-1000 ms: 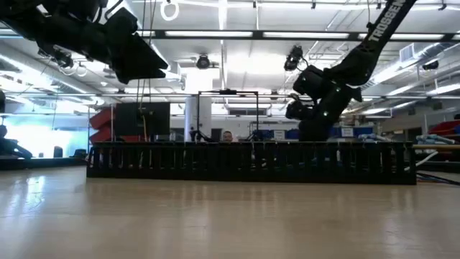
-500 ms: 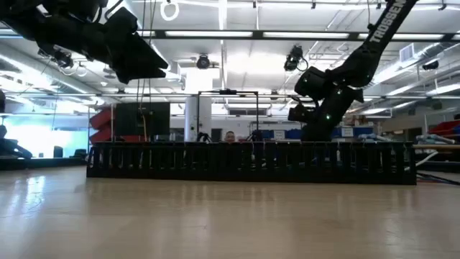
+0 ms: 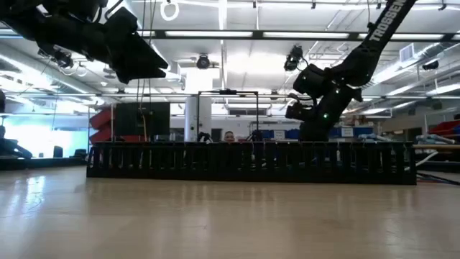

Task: Ziptie cables
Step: Close the black cable duct cover

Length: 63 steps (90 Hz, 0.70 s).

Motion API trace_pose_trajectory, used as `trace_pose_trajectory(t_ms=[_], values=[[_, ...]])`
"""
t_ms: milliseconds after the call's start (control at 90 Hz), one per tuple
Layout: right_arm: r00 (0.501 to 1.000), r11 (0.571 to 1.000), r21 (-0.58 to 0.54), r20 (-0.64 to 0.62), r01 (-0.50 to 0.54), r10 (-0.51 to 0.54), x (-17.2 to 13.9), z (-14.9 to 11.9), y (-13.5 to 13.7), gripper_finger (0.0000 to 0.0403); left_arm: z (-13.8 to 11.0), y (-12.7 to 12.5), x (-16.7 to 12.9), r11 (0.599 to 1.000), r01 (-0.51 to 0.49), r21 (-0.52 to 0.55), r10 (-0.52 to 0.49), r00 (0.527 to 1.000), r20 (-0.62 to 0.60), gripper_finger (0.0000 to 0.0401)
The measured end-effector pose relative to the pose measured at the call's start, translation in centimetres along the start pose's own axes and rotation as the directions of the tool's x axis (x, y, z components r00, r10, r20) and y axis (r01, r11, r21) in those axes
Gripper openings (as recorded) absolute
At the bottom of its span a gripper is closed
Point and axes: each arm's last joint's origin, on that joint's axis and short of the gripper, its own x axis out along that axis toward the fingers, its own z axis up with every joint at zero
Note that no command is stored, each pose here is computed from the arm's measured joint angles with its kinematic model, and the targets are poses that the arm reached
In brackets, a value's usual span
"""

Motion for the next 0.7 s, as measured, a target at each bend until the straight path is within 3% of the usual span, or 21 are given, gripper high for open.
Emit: trace_pose_trajectory(t_ms=[456, 700], values=[[1.000, 0.998, -0.056, -0.010, 0.021, -0.022, -0.03, -0.26, -0.57, 0.0287, 0.01, 0.00, 0.00, 1.000, 0.000, -0.003, 0.000, 1.000, 0.001, 0.0214], [0.999, 0.999, -0.019, -0.007, 0.033, -0.033, -0.03, -0.22, -0.62, 0.0279, 0.00, 0.00, 0.00, 1.000, 0.000, -0.004, 0.000, 1.000, 0.000, 0.0214]])
